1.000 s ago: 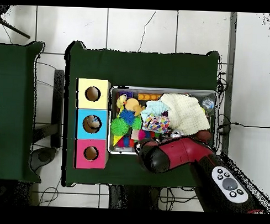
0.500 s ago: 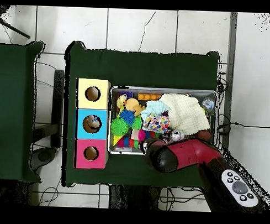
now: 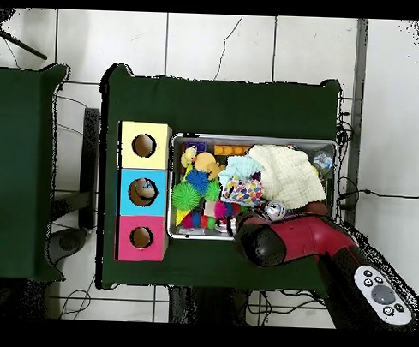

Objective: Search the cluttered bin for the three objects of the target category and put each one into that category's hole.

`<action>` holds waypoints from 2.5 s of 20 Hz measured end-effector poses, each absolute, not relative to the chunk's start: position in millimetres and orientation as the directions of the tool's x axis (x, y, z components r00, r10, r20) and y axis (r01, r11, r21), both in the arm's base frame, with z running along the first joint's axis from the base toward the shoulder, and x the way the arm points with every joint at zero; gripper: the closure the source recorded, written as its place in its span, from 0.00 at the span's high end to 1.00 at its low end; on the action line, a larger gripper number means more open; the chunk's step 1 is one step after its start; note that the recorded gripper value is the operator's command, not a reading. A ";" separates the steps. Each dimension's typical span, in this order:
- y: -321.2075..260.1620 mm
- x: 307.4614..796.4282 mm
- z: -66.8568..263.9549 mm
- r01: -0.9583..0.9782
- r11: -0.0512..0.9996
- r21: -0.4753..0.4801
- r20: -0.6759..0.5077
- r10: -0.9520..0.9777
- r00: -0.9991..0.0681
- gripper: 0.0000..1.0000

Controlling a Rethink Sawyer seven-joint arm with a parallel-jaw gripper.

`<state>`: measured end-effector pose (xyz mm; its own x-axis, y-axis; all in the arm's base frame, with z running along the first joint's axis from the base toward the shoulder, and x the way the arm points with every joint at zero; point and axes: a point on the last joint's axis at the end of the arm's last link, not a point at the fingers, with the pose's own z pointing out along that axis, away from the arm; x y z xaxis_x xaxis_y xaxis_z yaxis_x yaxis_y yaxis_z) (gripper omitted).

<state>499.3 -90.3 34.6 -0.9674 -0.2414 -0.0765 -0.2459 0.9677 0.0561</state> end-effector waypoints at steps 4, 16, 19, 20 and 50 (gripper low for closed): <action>-92.5 502.9 26.4 -0.262 0.964 0.049 -0.082 -0.257 -0.963 1.00; -76.3 501.7 1.1 -0.333 0.941 0.056 -0.100 -0.327 -0.940 1.00; -74.7 502.1 -6.3 -0.341 0.938 0.061 -0.111 -0.333 -0.936 1.00; -74.6 502.2 -7.5 -0.343 0.937 0.061 -0.113 -0.335 -0.935 1.00; -113.5 521.4 20.6 -0.302 0.953 0.011 -0.112 -0.299 -0.948 1.00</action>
<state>521.4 -113.5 20.6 -0.9476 -0.2993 -0.1116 -0.3024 0.9531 0.0113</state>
